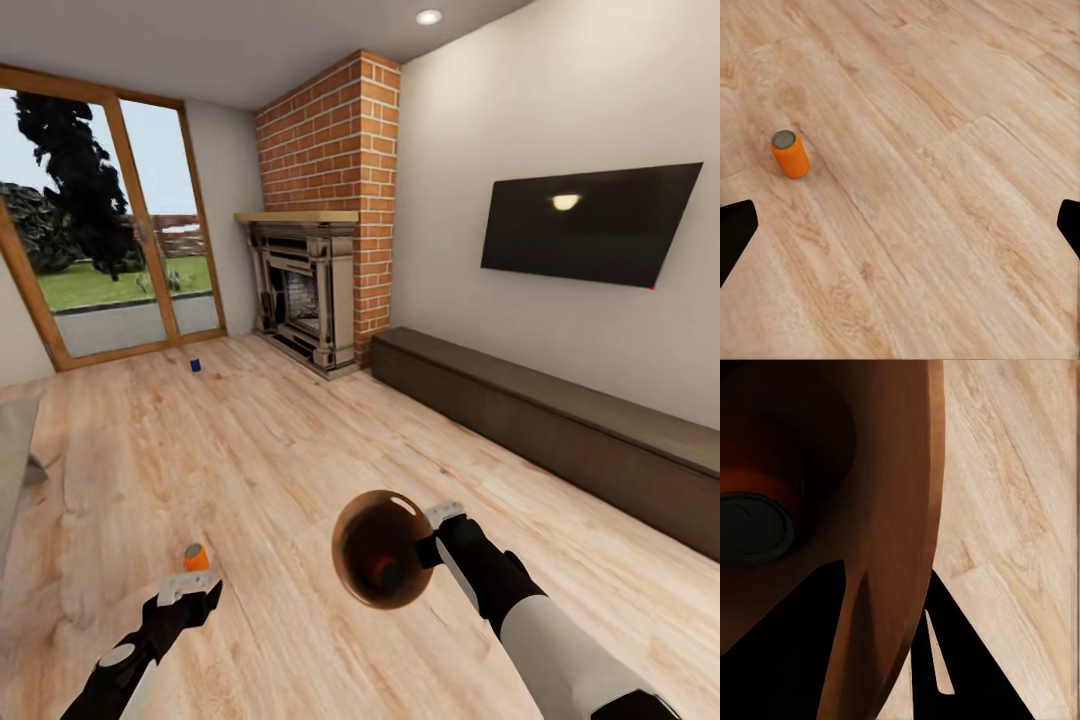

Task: Put the three can of soda from the living room inside the tash can in the kitchen.

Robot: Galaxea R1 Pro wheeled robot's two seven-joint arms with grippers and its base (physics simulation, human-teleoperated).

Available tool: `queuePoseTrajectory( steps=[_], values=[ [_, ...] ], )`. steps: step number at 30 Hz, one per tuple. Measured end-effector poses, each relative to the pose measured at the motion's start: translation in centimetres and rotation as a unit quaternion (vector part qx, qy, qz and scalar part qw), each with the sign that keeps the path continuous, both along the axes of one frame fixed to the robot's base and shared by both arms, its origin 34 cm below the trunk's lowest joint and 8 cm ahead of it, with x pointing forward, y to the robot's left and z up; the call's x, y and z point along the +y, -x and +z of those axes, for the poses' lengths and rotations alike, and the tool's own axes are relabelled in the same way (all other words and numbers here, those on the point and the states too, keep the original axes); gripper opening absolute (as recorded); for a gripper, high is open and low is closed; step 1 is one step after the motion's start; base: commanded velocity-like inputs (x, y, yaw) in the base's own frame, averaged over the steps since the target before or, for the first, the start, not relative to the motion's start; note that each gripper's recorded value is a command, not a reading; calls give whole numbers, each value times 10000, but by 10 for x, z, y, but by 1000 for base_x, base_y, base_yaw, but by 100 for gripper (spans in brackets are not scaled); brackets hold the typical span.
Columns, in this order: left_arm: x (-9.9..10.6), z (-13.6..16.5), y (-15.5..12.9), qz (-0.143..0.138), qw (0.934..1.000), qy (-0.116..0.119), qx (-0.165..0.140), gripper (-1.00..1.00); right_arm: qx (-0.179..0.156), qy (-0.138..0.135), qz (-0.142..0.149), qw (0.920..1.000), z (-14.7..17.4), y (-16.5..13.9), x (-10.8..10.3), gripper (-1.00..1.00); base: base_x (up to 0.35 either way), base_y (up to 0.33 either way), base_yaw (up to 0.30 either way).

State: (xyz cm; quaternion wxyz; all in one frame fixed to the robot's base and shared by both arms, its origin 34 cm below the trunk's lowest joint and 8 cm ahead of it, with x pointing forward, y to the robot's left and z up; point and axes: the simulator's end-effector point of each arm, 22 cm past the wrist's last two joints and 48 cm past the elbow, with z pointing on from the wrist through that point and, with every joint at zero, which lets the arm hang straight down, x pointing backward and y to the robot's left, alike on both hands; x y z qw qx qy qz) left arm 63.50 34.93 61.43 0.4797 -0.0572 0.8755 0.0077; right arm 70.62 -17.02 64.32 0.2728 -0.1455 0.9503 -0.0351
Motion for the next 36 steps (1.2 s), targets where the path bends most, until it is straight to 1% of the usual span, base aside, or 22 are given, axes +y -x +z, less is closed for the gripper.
queuePoseTrajectory(
  steps=[4, 13, 15, 18, 21, 26, 28, 29, 30, 32, 35, 36],
  values=[
    [2, -5, 3, 53, 10000, 39, 53, 100, 1, -4, -2, 10000, 0, 0, 0, -100, 293, -187, 7],
    [1, -7, 4, 84, 9999, 55, 65, 100, -5, -4, 0, 10000, 0, 0, 0, -100, 286, -178, 1],
    [1, -7, 4, 83, 9999, 57, 64, 100, -17, 29, 3, 10000, 0, -1, -2, -100, 178, -78, 0],
    [1, -7, 4, 85, 9999, 58, 63, 100, -9, -11, -11, 10000, 0, -1, -1, -100, 88, -30, 0],
    [1, -7, 4, 89, 9999, 58, 63, 100, -10, 18, -9, 10000, 0, -1, -3, -100, -13, 111, 0],
    [1, -7, 4, 92, 9999, 58, 62, 100, -6, -15, -5, 10000, 0, 0, -1, -100, -79, 200, 0],
    [1, -7, 4, 93, 9999, 59, 65, 100, 24, 46, 59, 10000, -4, 3, 1, -100, -112, 244, 0],
    [1, -7, 4, 92, 9999, 60, 66, 100, 50, 28, 74, 10000, -6, 5, 3, -100, -119, 254, 88],
    [0, -7, 4, 93, 9999, 62, 65, 100, 38, 126, 172, 9998, -6, 7, 5, -100, -121, 256, 122],
    [0, -7, 4, 93, 9999, 62, 65, 100, 55, 108, 207, 9997, -8, 9, 9, -100, -122, 258, 160],
    [0, -7, 4, 93, 9999, 63, 65, 100, 47, 177, 276, 9995, -9, 10, 10, -100, -111, 261, 217],
    [0, -7, 4, 92, 9999, 63, 66, 100, 48, 158, 275, 9995, -9, 10, 11, -100, -77, 260, 235]
  ],
)
